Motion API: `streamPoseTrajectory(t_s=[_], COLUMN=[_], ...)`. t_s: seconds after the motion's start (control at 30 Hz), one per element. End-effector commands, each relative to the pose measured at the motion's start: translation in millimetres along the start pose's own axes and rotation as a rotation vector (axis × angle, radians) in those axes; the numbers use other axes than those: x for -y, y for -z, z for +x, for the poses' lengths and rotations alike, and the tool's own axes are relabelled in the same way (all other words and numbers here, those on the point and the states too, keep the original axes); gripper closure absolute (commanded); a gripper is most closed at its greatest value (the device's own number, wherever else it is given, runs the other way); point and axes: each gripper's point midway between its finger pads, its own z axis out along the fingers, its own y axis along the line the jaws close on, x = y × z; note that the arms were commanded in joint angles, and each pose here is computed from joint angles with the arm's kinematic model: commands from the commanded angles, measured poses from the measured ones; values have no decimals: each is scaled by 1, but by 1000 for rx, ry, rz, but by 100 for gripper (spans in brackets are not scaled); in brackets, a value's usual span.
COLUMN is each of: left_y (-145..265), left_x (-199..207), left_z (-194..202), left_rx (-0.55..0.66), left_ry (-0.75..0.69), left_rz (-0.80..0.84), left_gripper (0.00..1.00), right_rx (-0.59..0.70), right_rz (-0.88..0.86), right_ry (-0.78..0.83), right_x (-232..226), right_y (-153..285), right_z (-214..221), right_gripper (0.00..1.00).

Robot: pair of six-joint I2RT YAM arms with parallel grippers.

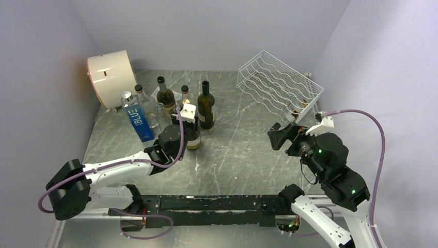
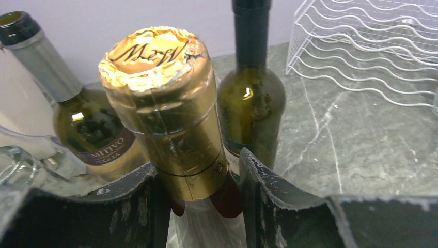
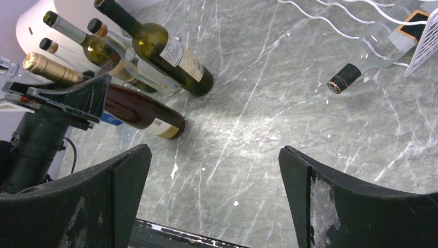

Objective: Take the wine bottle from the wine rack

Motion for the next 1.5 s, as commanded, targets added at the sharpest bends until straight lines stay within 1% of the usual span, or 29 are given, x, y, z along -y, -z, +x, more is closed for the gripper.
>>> streamPoseTrajectory(t_s=[0.0, 0.07, 0.23, 0.37, 0.5, 0.53, 0.57, 0.6, 0.67, 0.73, 0.87, 1.03, 1.07, 1.17, 1.27, 1.33, 1.47], left_y=[-9, -12, -19, -28, -27, -26, -25, -24, -22, -20, -14, -4, -1, 10, 23, 35, 58], left_x=[-27, -31, -39, -43, -44, -45, -44, -44, -42, -40, -39, -35, -35, -31, -30, -33, -32], left_z=[-69, -74, -80, -72, -63, -60, -58, -56, -49, -43, -39, -43, -47, -58, -68, -77, -88], left_rx=[205, 225, 270, 251, 238, 229, 219, 211, 184, 159, 122, 91, 90, 69, 31, 20, 4], left_ry=[158, 161, 100, 98, 107, 107, 107, 108, 105, 108, 113, 130, 134, 149, 194, 222, 214], left_rz=[-81, -87, -112, -134, -127, -124, -116, -111, -97, -83, -57, 7, 22, 82, 124, 153, 239], left_gripper=[93, 93, 93, 93, 92, 86, 76, 62, 46, 36, 23, 13, 12, 9, 4, 3, 4], right_rx=[37, 38, 28, 15, 5, 3, 1, -2, -8, -12, -27, -42, -64, -83, -108, -125, -160], right_rz=[-5, -6, -4, -2, 2, 3, 6, 8, 11, 7, 2, -11, -3, -8, -12, -20, 4], right_ry=[-19, -21, -25, -25, -23, -22, -19, -18, -15, -11, -4, -8, -6, -13, -20, -27, -22], right_x=[0, 0, 0, 1, 2, 2, 3, 3, 4, 3, 0, -6, -3, -5, -7, -10, -10], right_y=[3, 3, 0, -1, -4, -4, -6, -7, -10, -12, -18, -25, -30, -37, -48, -58, -81], right_z=[-5, -5, -2, 2, 4, 5, 7, 8, 10, 11, 13, 14, 22, 28, 36, 42, 52], right_gripper=[0, 0, 0, 0, 0, 0, 0, 0, 0, 0, 0, 0, 0, 0, 0, 0, 0])
